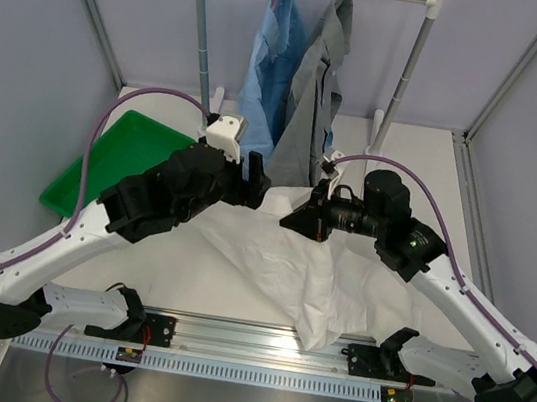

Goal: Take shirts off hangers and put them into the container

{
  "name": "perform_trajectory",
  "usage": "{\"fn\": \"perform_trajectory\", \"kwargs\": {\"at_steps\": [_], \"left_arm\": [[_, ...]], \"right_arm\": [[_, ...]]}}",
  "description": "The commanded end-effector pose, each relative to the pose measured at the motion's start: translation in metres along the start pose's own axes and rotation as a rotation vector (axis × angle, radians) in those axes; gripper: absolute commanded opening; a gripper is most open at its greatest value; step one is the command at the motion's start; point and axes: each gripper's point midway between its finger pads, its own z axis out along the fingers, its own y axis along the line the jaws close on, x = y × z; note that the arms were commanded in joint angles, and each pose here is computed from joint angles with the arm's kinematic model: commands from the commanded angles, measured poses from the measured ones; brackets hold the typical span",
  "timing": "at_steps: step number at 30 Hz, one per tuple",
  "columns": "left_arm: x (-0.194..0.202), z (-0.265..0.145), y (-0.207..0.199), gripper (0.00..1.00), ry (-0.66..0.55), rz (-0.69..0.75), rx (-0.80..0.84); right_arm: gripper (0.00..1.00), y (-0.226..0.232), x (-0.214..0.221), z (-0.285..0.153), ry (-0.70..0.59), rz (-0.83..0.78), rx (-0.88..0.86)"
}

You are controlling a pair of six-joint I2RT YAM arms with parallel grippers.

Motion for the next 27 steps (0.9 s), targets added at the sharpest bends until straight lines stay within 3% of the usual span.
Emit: {"fn": "perform_trajectory", "kwargs": {"at_steps": [1,6,17,21,22,24,27], "left_arm": [[-0.027,0.001,0.003,0.72,-0.102,-0.016,-0.043],[-0.031,0.007,0.005,0.57,-0.123,-0.011,-0.065],[-0.028,0.015,0.010,0.37,-0.142,-0.012,-0.101],[-0.028,0.016,0.012,0.20,-0.160,-0.009,-0.105],[-0.032,0.016,0.011,0.09,-0.178,-0.013,-0.100],[-0.036,0.014,0.012,0.00,-0.208,-0.007,-0.096],[-0.040,0.009,0.014,0.00,-0.247,0.019,-0.079]], "right_arm": [[0.00,0.015,-0.018,0.003,-0.067,-0.061,-0.055],[0.00,0.017,-0.017,0.003,-0.069,-0.065,-0.059],[0.00,0.025,-0.018,0.000,-0.079,-0.078,-0.075],[0.00,0.024,-0.016,0.000,-0.078,-0.080,-0.070],[0.00,0.025,-0.016,0.000,-0.079,-0.079,-0.070],[0.00,0.025,-0.013,0.000,-0.074,-0.076,-0.071],[0.00,0.026,-0.012,-0.001,-0.075,-0.077,-0.072]]}}
